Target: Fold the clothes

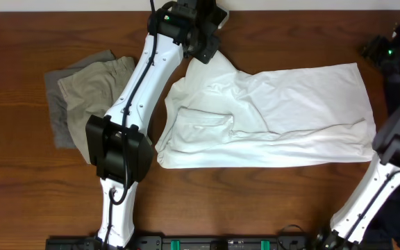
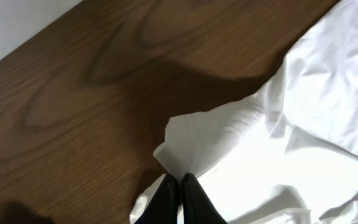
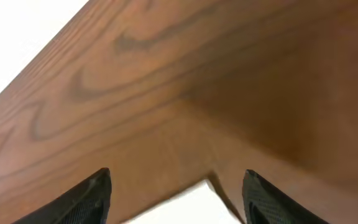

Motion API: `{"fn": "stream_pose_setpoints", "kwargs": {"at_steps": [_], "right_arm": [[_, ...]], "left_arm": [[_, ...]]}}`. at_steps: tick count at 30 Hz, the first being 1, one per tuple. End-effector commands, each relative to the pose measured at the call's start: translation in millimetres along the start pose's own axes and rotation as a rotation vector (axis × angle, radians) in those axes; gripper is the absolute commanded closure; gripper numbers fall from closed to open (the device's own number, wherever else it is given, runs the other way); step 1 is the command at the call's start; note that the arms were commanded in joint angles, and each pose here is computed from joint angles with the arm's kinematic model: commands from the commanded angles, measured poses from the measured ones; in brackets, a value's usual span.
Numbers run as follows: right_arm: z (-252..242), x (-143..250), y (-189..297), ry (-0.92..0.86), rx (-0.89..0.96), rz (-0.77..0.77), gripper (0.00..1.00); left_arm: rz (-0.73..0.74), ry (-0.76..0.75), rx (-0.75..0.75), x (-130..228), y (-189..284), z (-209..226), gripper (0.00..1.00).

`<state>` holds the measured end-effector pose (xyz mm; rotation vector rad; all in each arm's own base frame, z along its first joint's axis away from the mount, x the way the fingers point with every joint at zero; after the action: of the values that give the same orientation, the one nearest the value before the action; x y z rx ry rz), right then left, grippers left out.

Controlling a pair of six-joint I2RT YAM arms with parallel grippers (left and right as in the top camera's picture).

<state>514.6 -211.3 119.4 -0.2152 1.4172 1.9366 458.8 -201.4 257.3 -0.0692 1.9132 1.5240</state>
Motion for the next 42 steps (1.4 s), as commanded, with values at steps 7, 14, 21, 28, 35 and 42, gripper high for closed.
{"fn": "stream_pose_setpoints", "kwargs": {"at_steps": [7, 14, 21, 28, 35, 42], "right_arm": [[1, 31, -49, -0.106, 0.110, 0.128, 0.39], [2, 45, -49, -0.098, 0.237, 0.202, 0.55], [-1, 51, -45, -0.075, 0.249, 0.251, 0.73], [-1, 41, -35, -0.076, 0.246, 0.228, 0.99], [24, -6, 22, 0.023, 0.153, 0.086, 0.99], [56, -40, 109, 0.109, 0.146, -0.068, 0.99]], "left_arm": [[-0.016, -0.021, -0.007, -3, 4, 1, 0.94], [-0.016, -0.021, -0.007, -3, 4, 1, 0.94], [-0.015, -0.021, -0.007, -3, 4, 1, 0.94], [-0.016, -0.021, -0.007, -3, 4, 1, 0.94], [-0.023, -0.022, -0.041, -4, 10, 3, 0.94], [-0.065, -0.027, -0.043, -9, 31, 0, 0.94]]}}
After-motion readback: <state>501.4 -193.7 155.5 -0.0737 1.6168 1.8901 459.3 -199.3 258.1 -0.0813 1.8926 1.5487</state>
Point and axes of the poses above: each gripper's point midway between its finger pads, its own y axis back along the fingers, its own z axis along the line the jaws close on, x = y × z, the point moved 9 cm from there along y, back along the fingers, and after that the axes turned 11 degrees about y, right-handed, at the moved point
